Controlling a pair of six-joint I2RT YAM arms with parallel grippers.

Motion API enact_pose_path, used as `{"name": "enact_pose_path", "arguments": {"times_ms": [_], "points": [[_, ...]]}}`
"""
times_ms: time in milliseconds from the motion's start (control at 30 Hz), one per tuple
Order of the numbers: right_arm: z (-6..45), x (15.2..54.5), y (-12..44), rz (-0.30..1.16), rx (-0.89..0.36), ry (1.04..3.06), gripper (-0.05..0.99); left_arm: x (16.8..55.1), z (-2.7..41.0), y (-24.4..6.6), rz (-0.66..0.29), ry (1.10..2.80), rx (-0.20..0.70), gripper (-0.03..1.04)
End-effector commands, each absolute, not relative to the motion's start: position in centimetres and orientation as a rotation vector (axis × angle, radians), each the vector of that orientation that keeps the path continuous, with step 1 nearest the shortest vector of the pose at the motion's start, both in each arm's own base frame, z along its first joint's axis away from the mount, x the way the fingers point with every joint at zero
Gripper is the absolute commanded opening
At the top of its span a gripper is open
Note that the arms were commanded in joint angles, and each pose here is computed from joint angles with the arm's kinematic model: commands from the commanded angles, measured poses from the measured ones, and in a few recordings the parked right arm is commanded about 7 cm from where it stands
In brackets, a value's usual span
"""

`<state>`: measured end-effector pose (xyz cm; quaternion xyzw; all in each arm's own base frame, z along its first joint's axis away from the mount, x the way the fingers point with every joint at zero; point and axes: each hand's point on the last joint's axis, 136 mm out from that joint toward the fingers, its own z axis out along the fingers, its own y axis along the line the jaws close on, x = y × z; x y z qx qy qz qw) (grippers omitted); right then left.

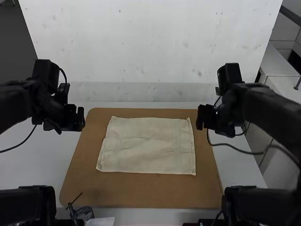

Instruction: Fold the towel.

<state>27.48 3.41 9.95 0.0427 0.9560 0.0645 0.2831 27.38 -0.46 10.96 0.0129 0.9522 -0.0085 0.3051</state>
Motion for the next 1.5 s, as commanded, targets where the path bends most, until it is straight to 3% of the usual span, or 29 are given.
{"name": "enact_pose_path", "arguments": {"times_ms": [0, 233, 533, 800, 967, 1133, 1233, 1467], "points": [[9.4, 30.7, 3.5, 0.147, 0.122, 2.582, 0.93, 30.3, 11.4, -1.3, -0.029, 2.523, 0.065, 0.95], [4.9, 35.8, 3.9, 0.136, 0.190, 2.719, 0.93, 33.8, 10.8, -2.8, 0.007, 2.556, 0.121, 0.95], [-0.4, 41.5, 5.5, 0.064, 0.142, 2.799, 0.90, 35.0, 11.3, -4.6, -0.016, 2.511, 0.172, 0.95], [-3.2, 44.0, 7.4, 0.065, 0.104, 2.831, 0.88, 36.3, 11.1, -4.0, 0.007, 2.498, 0.172, 0.95], [-4.5, 44.4, 7.5, 0.059, 0.115, 2.863, 0.61, 36.9, 9.4, -3.8, 0.009, 2.529, 0.171, 0.95], [-6.3, 43.7, 8.0, 0.048, 0.112, 2.907, 0.20, 37.8, 7.2, -4.0, 0.006, 2.567, 0.179, 0.95], [-6.6, 43.6, 7.7, 0.022, 0.115, 2.911, 0.03, 38.7, 5.9, -4.2, 0.000, 2.603, 0.179, 0.95], [-6.9, 43.0, 7.4, 0.003, 0.117, 2.925, 0.01, 41.9, 2.7, -5.8, -0.012, 2.668, 0.185, 0.95]]}}
